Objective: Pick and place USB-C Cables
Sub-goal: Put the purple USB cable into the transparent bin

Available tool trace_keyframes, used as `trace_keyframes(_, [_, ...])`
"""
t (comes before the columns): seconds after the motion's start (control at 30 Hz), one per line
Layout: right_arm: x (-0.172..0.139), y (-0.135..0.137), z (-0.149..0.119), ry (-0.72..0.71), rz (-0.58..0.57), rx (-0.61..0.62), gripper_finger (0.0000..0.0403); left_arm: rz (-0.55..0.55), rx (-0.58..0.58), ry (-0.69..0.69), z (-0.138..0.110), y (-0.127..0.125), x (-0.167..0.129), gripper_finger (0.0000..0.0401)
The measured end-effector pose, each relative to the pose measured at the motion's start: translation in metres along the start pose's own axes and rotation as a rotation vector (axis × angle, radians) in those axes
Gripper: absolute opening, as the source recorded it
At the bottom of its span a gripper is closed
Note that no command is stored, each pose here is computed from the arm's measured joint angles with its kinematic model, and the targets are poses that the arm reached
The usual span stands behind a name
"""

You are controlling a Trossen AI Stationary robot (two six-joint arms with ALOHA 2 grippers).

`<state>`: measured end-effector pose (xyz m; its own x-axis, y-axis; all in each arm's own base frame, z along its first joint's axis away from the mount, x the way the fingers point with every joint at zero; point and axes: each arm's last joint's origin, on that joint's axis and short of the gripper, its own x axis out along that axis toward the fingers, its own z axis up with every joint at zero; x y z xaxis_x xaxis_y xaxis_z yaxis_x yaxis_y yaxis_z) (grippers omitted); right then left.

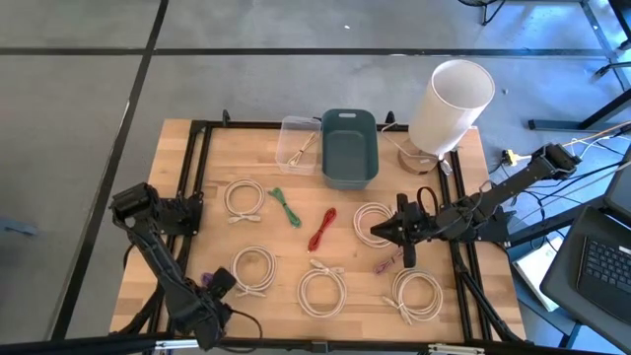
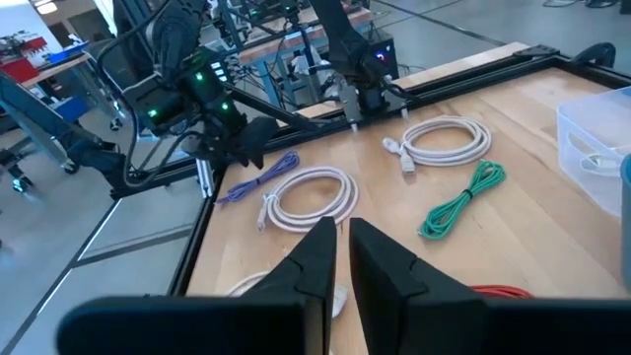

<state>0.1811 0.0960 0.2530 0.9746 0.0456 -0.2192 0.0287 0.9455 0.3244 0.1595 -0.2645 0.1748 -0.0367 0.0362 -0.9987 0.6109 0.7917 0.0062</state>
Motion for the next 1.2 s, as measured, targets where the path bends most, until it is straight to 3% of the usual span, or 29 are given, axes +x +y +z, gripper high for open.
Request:
trace_keyframes(0.23, [0.000, 0.000, 0.000, 0.000, 0.000, 0.000, 0.0037, 0.022, 0.031, -0.075, 0.005, 0.000, 0.002, 0.0191])
trace_keyframes(0.67, [0.000, 0.000, -0.001, 0.006, -0.003, -0.003, 0.0037, -0.025, 0.004, -0.077, -0.012, 0.006, 0.043, 0.0186])
trace_keyframes(0.77, [0.000, 0.000, -0.001, 0.007, -0.003, -0.004, 0.0037, -0.014, -0.026, -0.069, -0.012, 0.007, 0.043, 0.0146])
trace_keyframes(0.93, [0.000, -0.001, -0.002, 0.019, -0.009, -0.038, 0.0037, -0.062, -0.115, -0.039, -0.008, 0.013, 0.039, 0.0025])
trace_keyframes(1.07, [0.000, -0.001, -0.002, 0.019, -0.009, -0.082, 0.0037, -0.088, -0.167, 0.007, -0.004, 0.013, 0.023, 0.0023])
trace_keyframes(1.2, [0.000, -0.001, -0.002, 0.019, -0.009, -0.101, 0.0037, -0.066, -0.230, 0.036, -0.001, 0.015, -0.021, 0.0022])
